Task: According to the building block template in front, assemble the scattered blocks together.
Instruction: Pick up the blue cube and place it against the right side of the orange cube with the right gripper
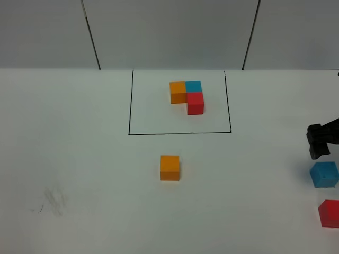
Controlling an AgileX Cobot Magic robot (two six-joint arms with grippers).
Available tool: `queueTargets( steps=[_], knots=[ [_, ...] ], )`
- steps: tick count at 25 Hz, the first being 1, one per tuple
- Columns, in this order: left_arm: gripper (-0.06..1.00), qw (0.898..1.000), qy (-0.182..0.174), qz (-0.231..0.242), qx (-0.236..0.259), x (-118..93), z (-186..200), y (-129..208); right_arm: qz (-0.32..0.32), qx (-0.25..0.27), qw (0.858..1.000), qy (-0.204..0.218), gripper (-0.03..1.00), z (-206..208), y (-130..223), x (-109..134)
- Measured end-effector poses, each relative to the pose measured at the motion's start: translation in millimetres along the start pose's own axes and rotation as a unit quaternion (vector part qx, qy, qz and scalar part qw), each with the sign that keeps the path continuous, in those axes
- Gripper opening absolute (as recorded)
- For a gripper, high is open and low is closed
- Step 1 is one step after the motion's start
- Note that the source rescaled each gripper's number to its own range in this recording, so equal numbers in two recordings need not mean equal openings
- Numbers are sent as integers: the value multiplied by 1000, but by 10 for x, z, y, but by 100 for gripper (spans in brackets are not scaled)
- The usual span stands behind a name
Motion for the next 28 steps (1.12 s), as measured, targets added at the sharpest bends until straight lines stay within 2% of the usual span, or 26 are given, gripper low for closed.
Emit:
queueTargets(
  steps=[6,18,28],
  knots=[
    [67,1000,-1,0,0,1,0,1,-9,31,999,-6,99,-281,-3,-68],
    [67,1000,-1,0,0,1,0,1,-1,56,998,-18,97,-727,-40,-43],
    [67,1000,-1,0,0,1,0,1,-5,62,998,-26,95,-936,-51,-16]
  ],
)
Point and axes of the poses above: a point on each arm's last joint axis where the gripper is mounted, z pointing back along that axis away from the gripper, x along the wrist's bending axis when the last joint is at zero, y = z × x, the point moved 1 cm from there along -z, pointing out along that axis toward the gripper, and after that the axes turned 12 degrees about z, right-handed, at the moved point
